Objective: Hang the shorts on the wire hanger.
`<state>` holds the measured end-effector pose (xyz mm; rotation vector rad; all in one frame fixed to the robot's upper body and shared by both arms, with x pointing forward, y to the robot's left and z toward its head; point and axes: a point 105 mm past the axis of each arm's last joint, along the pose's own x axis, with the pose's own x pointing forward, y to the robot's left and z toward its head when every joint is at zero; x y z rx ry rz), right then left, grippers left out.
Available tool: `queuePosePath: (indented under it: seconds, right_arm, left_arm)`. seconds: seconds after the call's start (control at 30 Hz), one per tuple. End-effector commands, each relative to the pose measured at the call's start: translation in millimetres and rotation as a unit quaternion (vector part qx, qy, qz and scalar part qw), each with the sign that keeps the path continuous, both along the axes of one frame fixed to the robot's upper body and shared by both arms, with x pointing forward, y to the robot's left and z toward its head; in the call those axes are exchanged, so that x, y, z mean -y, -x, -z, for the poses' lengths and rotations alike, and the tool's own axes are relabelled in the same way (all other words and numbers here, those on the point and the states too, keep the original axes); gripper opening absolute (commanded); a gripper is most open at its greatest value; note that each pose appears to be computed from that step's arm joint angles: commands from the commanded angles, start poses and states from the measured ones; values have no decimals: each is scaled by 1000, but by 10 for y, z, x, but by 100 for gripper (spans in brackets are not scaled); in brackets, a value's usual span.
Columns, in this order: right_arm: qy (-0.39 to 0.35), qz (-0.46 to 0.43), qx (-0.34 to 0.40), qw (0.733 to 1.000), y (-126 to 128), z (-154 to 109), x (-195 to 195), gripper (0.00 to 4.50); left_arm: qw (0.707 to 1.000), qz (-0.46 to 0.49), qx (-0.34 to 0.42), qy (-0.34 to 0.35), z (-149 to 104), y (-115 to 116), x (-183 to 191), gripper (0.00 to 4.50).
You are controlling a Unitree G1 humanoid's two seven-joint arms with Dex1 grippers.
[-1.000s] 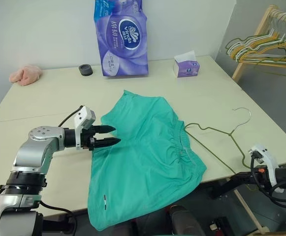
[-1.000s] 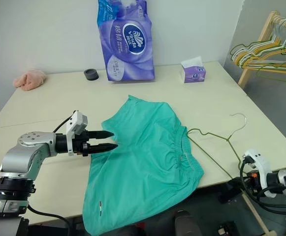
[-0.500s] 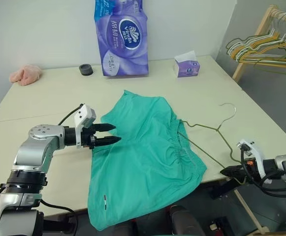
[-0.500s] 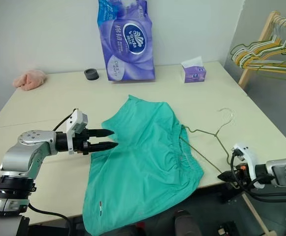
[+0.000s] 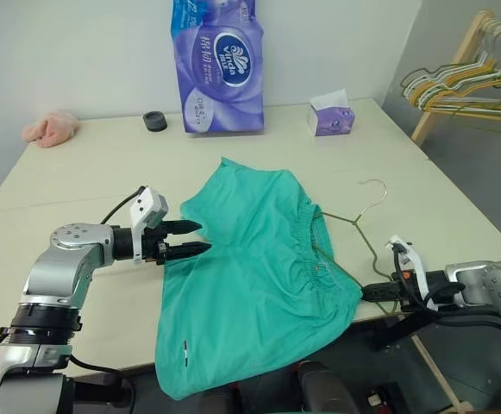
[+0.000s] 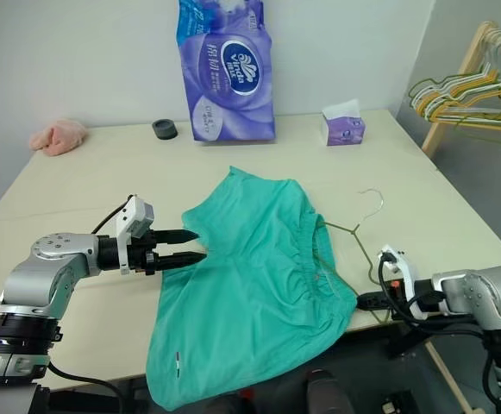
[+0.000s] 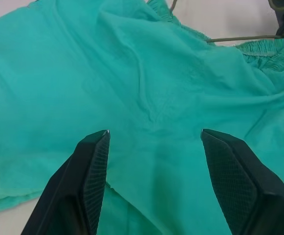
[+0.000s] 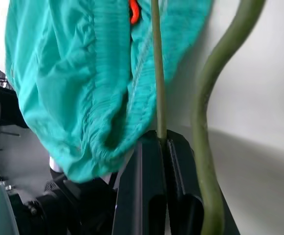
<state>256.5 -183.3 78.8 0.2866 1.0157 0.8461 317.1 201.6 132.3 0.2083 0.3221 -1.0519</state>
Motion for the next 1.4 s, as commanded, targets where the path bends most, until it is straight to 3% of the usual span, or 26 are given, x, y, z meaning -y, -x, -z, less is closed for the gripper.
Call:
queuePosePath:
  seconds: [0.03,0.13,0.37,0.57,0.63,0.77,1.03,1.13,1.4]
  right_arm:
    - [1,-15,-4,1000,29,3,-64,0]
    - [-1,-25,-5,1000,44,12,-144,0]
    - [-24,12,69,997,-241,-182,-255,0]
    - [17,21,185,982,-415,-420,-239,0]
    - [27,22,217,976,-471,-477,-262,0]
    - [114,-36,328,937,-606,-534,-338,0]
    - [217,-161,461,846,-721,-603,-535,0]
    - [235,-194,496,813,-739,-658,-610,0]
    - [233,-243,543,769,-696,-762,-824,0]
  left_arm:
    - [999,3,33,0,-171,-27,8,314]
    - [999,2,33,0,-173,-27,6,314]
    - [999,-18,43,6,-210,-78,-19,314]
    - [986,-124,109,39,-446,-410,-184,314]
    - [979,-152,131,42,-515,-499,-242,350]
    - [971,-160,167,56,-689,-581,-249,448]
    - [963,-50,264,36,-1316,-562,59,448]
    - [969,35,244,0,-1291,-439,234,448]
    - [947,183,236,-120,-968,-329,524,448]
